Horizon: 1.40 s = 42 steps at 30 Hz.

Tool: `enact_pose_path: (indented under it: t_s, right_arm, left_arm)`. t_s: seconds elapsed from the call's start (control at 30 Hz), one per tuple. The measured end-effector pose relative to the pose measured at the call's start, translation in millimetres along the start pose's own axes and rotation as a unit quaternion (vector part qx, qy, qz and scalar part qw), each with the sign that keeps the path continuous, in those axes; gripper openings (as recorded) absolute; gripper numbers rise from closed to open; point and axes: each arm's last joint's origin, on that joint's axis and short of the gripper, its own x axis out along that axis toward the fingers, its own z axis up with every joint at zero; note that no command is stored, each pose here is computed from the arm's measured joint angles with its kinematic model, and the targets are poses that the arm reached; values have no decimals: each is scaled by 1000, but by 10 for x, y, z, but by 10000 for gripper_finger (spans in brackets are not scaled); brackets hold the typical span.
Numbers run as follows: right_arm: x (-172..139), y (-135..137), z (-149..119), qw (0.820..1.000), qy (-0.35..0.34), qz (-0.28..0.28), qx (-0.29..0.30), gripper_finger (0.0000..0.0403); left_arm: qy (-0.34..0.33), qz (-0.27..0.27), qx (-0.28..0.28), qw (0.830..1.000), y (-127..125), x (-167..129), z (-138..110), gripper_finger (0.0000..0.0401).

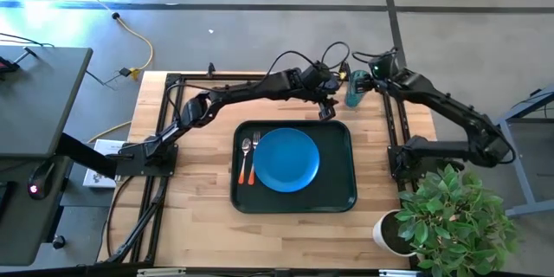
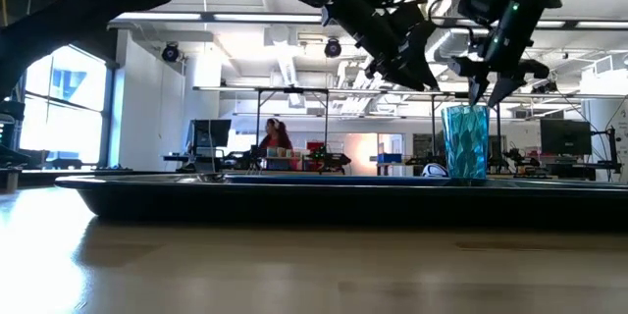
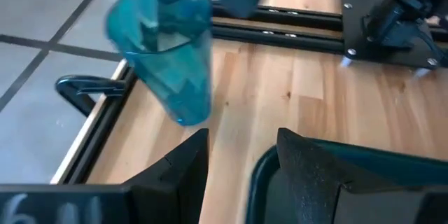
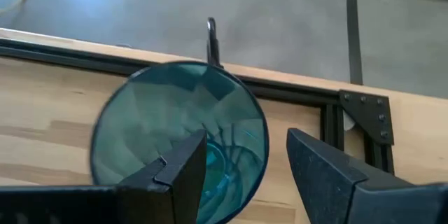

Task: Pick and place plate/cup/fork/spoon on tray
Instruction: Put the blue cup to the top right of the blue plate on the black tray

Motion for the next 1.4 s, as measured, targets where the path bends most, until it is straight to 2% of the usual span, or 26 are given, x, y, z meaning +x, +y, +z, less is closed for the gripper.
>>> enact_pose_path:
  t_s: [0.17, 0.4, 0.7, 0.9, 1.1, 1.27, 1.4]
  right_arm:
    - [86, -46, 12, 1000, 19, -4, 10, 190]
    - [180, -79, 28, 999, 39, 8, 16, 179]
    - [469, -41, -14, 996, 94, 1, 3, 80]
    - [451, -43, 11, 996, 84, 8, -9, 13]
    - [284, -47, 0, 997, 67, 20, -13, 2]
    - [43, 23, -45, 997, 45, 47, -29, 2]
    - [-142, 73, -84, 997, 24, 71, -27, 1]
  left_arm:
    - [0, -9, 17, 1000, -128, -1, 9, 158]
    - [2, 7, 40, 999, -255, -5, 15, 158]
    - [26, 13, 67, 997, -253, -6, -29, 158]
    - [97, 10, 77, 992, -120, -17, -174, 158]
    - [134, 10, 80, 988, -36, -35, -249, 157]
    - [158, 5, 96, 983, 16, -371, -142, 148]
    - [116, -36, 80, 989, 90, -784, 22, 133]
